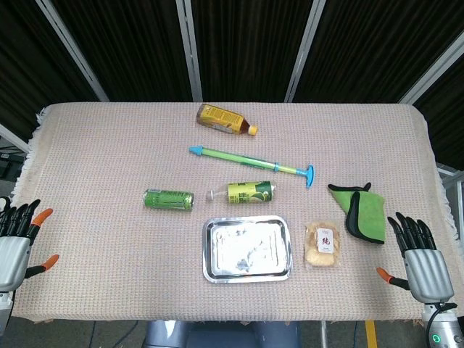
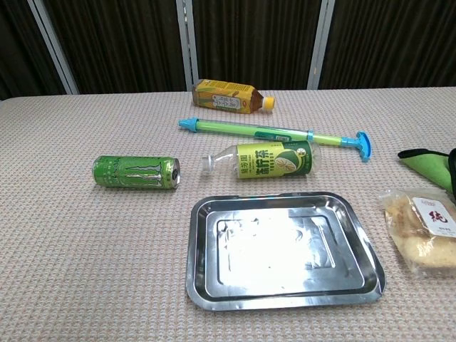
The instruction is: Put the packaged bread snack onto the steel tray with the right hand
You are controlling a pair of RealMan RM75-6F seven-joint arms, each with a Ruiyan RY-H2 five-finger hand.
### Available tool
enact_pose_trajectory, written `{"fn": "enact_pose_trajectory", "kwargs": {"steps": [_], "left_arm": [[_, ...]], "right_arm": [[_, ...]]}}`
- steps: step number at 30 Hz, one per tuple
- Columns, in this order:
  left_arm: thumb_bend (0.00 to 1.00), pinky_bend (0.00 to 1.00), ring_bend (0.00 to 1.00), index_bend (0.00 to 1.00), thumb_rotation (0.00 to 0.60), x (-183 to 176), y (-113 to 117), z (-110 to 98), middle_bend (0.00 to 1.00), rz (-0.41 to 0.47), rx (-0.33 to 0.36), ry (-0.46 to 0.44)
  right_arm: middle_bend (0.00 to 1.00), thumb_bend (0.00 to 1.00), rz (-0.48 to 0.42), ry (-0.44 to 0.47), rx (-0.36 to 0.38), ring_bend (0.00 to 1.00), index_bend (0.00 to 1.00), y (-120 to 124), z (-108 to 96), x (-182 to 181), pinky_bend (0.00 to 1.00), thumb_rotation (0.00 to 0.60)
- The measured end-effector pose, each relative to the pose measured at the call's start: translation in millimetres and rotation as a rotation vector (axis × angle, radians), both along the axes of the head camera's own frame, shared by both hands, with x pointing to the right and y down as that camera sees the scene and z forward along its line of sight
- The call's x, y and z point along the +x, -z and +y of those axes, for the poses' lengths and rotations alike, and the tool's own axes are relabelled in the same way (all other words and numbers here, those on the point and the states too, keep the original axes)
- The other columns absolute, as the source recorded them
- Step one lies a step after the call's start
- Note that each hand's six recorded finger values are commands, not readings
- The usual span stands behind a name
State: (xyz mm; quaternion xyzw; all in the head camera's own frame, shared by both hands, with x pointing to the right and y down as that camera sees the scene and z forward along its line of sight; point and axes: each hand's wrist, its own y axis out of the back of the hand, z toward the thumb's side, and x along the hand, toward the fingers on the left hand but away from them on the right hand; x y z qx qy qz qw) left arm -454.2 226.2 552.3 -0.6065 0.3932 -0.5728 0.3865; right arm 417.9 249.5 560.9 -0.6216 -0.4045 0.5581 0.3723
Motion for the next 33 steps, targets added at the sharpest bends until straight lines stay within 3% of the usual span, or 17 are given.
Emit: {"fn": "enact_pose_trajectory", "kwargs": {"steps": [33], "left_arm": [[0.12,0.0,0.0,0.15,0.6,-1.9,0.0,1.6,0.0,0.004,-0.009,0.003]], "right_arm": [[0.0,0.0,-0.011,0.012,0.004,0.0,0.0,2.0,1.7,-1.0,0.0,0.6]]}}
